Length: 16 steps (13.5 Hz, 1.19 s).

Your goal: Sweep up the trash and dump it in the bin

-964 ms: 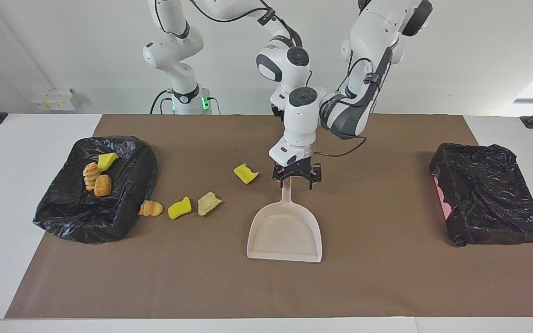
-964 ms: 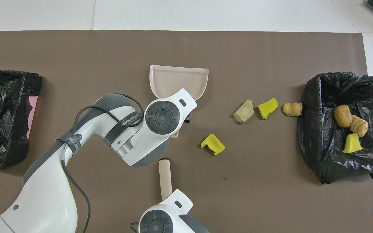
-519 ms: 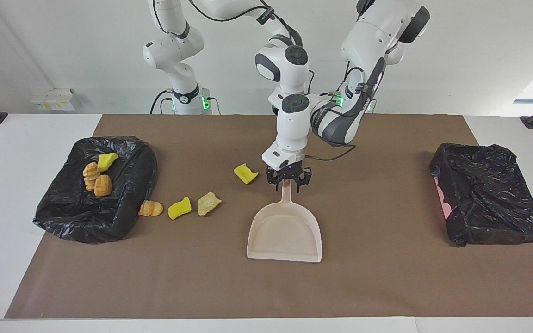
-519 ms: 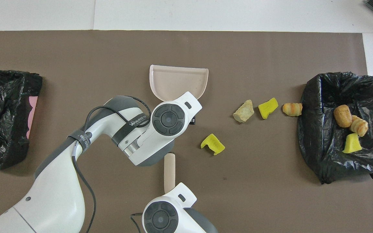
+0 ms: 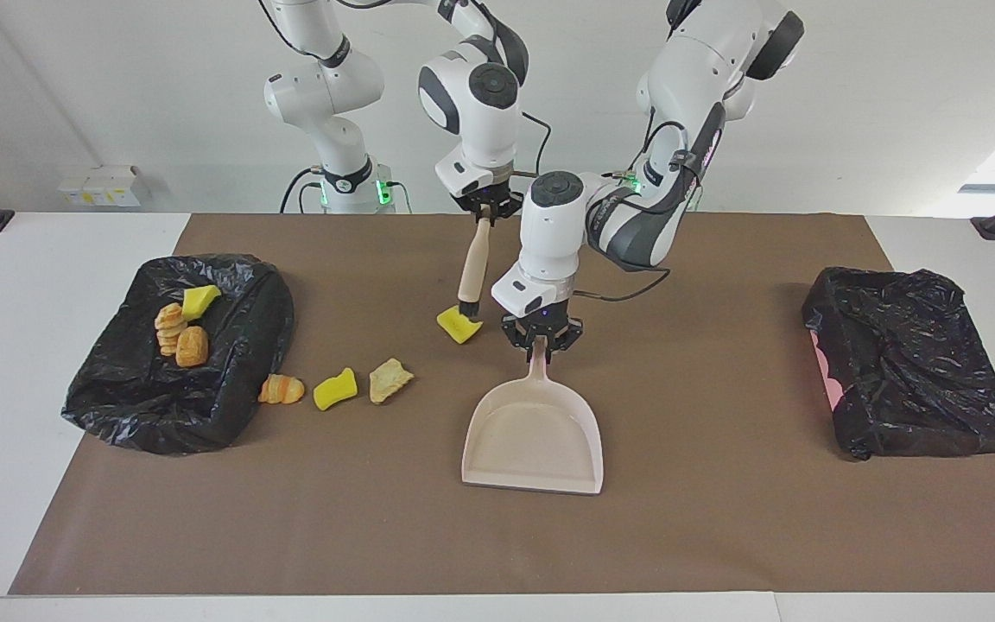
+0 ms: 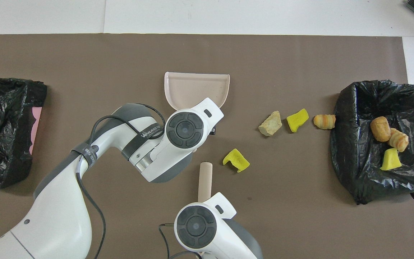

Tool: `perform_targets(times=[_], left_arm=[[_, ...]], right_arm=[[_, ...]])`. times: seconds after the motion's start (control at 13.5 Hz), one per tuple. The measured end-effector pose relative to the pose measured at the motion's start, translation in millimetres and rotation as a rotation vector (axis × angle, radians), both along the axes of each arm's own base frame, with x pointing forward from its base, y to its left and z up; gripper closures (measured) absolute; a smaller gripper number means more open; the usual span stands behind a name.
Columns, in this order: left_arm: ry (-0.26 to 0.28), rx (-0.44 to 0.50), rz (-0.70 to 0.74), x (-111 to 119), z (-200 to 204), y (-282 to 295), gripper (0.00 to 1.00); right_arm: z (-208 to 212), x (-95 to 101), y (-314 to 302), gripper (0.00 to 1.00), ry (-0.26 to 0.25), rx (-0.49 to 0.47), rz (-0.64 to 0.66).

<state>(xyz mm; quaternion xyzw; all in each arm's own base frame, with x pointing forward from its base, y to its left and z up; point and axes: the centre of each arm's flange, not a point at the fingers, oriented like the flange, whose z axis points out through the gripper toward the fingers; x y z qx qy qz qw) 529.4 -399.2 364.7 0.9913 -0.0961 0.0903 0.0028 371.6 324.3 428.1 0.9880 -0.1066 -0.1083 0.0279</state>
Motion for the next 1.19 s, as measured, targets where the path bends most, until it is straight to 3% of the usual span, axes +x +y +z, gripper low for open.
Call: perform_targets(times=[0.37, 0.67, 0.96, 1.19], left_arm=[[0.025, 0.165, -0.223, -0.1, 39.2, 33.6, 0.69], [0.111, 0.233, -0.494, 5.3, 63.3, 71.8, 0.69], [0.169, 0.227, -0.785, 18.9, 83.5, 129.0, 0.69], [0.204, 0.241, -0.996, 27.7, 96.4, 178.2, 0.69]], right_arm=[[-6.2, 64.9, -95.4, 0.74, -0.022, -0.050, -0.041], [-20.4, 110.1, -186.0, 0.74, -0.018, -0.123, 0.051], [-33.3, 135.9, -271.3, 0.74, -0.004, -0.206, 0.121], [-60.0, 148.9, -295.9, 0.74, 0.000, -0.218, 0.123]])
